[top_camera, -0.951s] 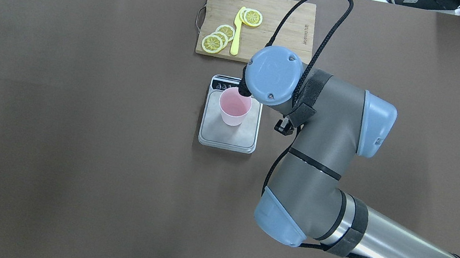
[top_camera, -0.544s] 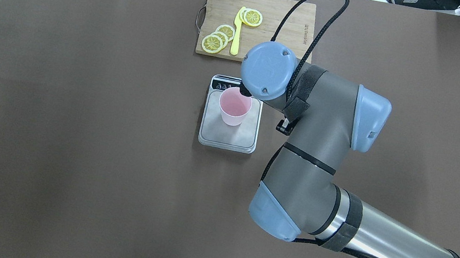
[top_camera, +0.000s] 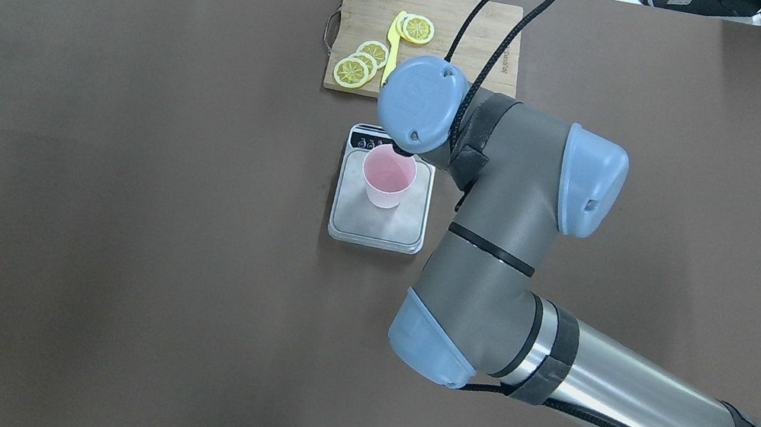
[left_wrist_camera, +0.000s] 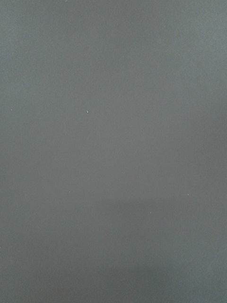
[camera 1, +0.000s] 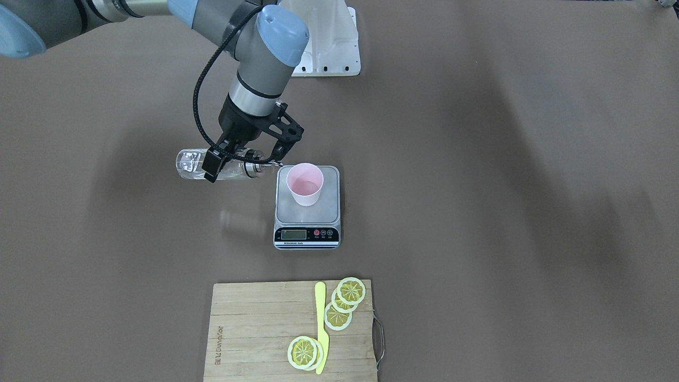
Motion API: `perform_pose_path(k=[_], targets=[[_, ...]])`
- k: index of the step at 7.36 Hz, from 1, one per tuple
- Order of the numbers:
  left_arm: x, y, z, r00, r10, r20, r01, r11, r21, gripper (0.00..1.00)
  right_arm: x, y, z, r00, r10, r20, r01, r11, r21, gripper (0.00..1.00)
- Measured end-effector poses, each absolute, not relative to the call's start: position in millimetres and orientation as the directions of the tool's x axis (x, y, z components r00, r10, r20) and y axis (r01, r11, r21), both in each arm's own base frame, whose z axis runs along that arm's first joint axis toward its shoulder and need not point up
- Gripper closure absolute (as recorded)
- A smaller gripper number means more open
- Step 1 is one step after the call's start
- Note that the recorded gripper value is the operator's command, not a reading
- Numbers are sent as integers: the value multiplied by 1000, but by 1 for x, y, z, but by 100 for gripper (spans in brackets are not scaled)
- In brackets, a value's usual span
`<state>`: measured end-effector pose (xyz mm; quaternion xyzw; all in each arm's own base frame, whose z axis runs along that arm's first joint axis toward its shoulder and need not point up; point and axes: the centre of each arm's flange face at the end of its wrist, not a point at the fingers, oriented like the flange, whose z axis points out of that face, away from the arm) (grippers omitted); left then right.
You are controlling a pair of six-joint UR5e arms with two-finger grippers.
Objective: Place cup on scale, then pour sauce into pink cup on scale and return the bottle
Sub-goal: 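Tilt the sauce bottle with the right gripper to pour into the pink cup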
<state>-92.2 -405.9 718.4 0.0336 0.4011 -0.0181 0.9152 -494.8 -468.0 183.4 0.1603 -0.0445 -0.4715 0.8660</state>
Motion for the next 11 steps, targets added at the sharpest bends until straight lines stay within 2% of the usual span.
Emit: perform_pose_path(k=[11], targets=[[-92,-403,729,676,-22,-737,60,998,25,2,-519,-483,171,539,-831,-136,842,525,126,100]])
